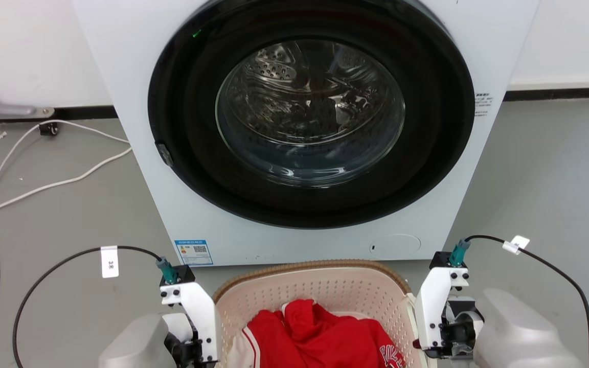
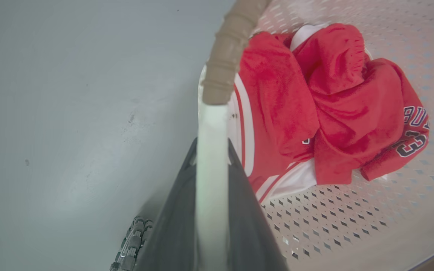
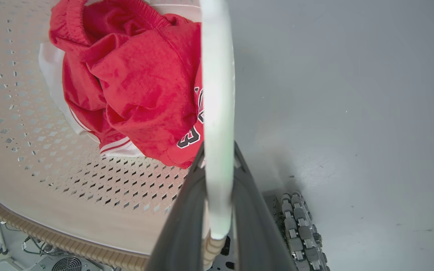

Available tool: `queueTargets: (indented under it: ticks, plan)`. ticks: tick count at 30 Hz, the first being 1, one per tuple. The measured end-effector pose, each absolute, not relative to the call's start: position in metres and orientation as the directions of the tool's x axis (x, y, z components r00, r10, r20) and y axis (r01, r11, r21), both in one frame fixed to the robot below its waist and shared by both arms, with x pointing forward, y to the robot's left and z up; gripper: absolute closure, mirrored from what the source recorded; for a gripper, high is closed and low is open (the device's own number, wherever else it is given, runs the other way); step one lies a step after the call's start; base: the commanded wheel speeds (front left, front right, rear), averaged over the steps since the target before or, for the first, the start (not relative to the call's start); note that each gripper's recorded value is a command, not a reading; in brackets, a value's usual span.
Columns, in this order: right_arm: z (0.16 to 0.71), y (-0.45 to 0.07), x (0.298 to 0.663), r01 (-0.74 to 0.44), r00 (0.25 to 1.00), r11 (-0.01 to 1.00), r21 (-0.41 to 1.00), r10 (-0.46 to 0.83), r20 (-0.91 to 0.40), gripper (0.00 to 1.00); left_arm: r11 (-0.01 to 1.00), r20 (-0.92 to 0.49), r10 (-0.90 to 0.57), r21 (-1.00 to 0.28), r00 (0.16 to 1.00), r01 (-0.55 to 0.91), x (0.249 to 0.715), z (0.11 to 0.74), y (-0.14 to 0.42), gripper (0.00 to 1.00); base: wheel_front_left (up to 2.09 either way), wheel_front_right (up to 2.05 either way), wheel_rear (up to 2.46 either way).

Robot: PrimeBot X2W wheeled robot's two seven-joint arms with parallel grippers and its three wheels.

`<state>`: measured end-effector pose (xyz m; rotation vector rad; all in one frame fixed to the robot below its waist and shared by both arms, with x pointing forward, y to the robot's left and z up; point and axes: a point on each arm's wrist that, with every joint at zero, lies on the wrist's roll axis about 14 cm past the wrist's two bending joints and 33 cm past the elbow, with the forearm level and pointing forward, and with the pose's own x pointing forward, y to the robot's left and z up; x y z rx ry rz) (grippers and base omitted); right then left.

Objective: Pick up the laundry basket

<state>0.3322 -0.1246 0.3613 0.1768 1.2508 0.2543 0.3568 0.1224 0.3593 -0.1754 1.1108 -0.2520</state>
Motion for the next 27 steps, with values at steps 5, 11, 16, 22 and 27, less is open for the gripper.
queueTargets:
  ticks: [5, 11, 16, 22, 27]
  plan:
    - [0.364, -0.125, 0.325, -0.096, 0.295, 0.959, 0.268, 0.285, -0.912, 1.0, 0.957, -0.864, -0.291, -0.273, 0.411, 0.102, 0.345, 0.361, 0.122, 1.0, 0.0, 0.0, 0.0]
    - [0.362, -0.125, 0.315, -0.099, 0.289, 0.959, 0.265, 0.282, -0.915, 1.0, 0.954, -0.867, -0.297, -0.288, 0.399, 0.084, 0.33, 0.36, 0.122, 1.0, 0.0, 0.0, 0.0]
    - [0.36, -0.124, 0.311, -0.103, 0.282, 0.959, 0.265, 0.283, -0.917, 1.0, 0.955, -0.868, -0.292, -0.284, 0.401, 0.08, 0.326, 0.358, 0.123, 1.0, 0.0, 0.0, 0.0]
    - [0.358, -0.123, 0.313, -0.103, 0.285, 0.959, 0.264, 0.283, -0.916, 1.0, 0.957, -0.862, -0.287, -0.278, 0.418, 0.083, 0.329, 0.357, 0.124, 1.0, 0.0, 0.0, 0.0]
    - [0.356, -0.123, 0.315, -0.105, 0.288, 0.959, 0.263, 0.282, -0.915, 1.0, 0.958, -0.861, -0.284, -0.274, 0.422, 0.084, 0.332, 0.356, 0.125, 1.0, 0.0, 0.0, 0.0]
